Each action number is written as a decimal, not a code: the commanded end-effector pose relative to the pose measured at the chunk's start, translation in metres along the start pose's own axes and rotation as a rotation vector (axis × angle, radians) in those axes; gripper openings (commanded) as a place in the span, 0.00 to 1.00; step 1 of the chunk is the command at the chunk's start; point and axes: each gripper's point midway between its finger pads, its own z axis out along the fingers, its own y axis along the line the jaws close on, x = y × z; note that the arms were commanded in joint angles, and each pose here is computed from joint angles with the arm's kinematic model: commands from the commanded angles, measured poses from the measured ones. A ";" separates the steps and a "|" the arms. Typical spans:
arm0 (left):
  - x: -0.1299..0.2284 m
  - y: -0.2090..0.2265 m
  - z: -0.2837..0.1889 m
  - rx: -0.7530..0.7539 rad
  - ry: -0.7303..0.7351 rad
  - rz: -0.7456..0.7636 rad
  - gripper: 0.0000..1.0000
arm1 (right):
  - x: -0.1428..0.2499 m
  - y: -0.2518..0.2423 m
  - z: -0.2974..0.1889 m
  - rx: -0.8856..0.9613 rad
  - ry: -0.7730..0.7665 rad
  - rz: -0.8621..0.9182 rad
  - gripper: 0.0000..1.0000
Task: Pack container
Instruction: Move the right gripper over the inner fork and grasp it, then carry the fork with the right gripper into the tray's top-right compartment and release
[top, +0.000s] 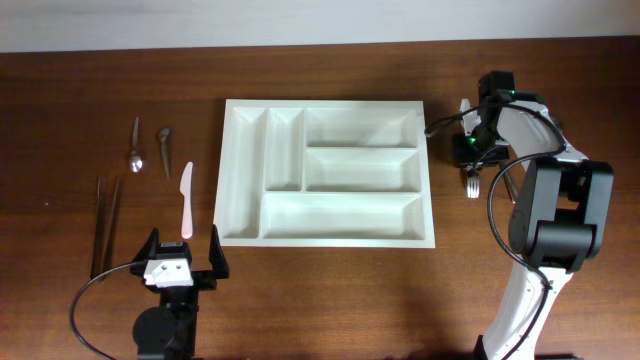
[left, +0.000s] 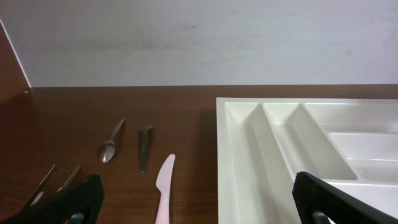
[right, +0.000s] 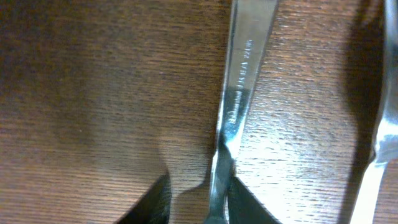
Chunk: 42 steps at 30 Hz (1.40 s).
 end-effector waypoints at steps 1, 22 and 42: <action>0.001 -0.002 0.000 0.011 -0.001 0.012 0.99 | -0.003 -0.004 0.003 0.009 0.000 0.008 0.21; 0.001 -0.002 0.000 0.011 -0.001 0.012 0.99 | -0.084 0.025 -0.154 -0.159 -0.268 -0.033 0.04; 0.001 -0.002 0.000 0.011 -0.001 0.012 0.99 | -0.081 0.194 -0.189 -0.282 -0.190 0.822 0.04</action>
